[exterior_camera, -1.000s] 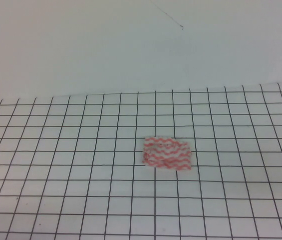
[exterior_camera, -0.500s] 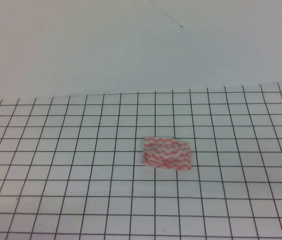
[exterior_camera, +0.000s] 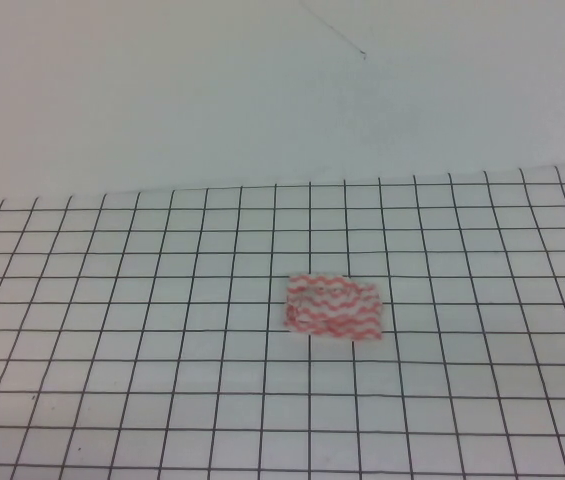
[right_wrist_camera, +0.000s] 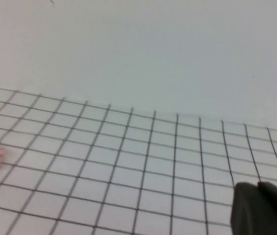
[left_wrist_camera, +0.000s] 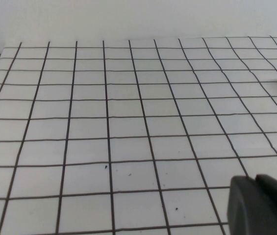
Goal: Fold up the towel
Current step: 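Fold the patterned cloth into a small square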
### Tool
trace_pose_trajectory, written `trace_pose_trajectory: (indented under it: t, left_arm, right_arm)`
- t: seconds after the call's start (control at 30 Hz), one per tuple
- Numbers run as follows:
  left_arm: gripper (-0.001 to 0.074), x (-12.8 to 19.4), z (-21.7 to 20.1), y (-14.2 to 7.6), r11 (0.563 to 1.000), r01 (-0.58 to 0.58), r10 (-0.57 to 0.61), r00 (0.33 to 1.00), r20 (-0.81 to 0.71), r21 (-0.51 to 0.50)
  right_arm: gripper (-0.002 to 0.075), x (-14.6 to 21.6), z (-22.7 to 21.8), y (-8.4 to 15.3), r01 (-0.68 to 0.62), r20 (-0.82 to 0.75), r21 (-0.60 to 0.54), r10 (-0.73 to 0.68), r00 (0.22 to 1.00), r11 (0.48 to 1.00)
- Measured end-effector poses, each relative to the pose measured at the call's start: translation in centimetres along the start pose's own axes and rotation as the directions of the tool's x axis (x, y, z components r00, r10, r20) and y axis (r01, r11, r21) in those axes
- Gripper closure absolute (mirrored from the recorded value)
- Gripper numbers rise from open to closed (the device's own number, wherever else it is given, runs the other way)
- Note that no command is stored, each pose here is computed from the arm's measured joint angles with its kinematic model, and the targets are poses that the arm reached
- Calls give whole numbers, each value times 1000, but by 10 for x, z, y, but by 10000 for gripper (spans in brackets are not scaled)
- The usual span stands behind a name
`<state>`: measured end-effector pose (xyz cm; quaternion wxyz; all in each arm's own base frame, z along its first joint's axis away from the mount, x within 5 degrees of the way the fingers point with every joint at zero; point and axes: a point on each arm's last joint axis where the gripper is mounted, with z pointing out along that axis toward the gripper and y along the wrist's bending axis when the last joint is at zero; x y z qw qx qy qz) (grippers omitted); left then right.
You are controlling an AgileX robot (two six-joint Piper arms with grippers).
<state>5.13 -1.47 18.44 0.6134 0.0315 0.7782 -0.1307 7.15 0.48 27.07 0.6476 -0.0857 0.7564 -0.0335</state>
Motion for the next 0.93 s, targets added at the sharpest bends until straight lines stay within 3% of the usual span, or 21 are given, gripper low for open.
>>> trace_pose_trajectory:
  t: [0.23,0.4,0.93]
  left_arm:
    - [736,0,0,0,1000,0,0,1000,0,0]
    - [736,0,0,0,1000,0,0,1000,0,0]
    - [736,0,0,0,1000,2,-2,1000,-2,0]
  right_arm:
    - [727,54,-2,-1,-16,-7,160,17,1000,987]
    - [727,83,1,3,-26,-49,166,34,998,986]
    - [727,87,1,5,-77,-97,151,93,991,986]
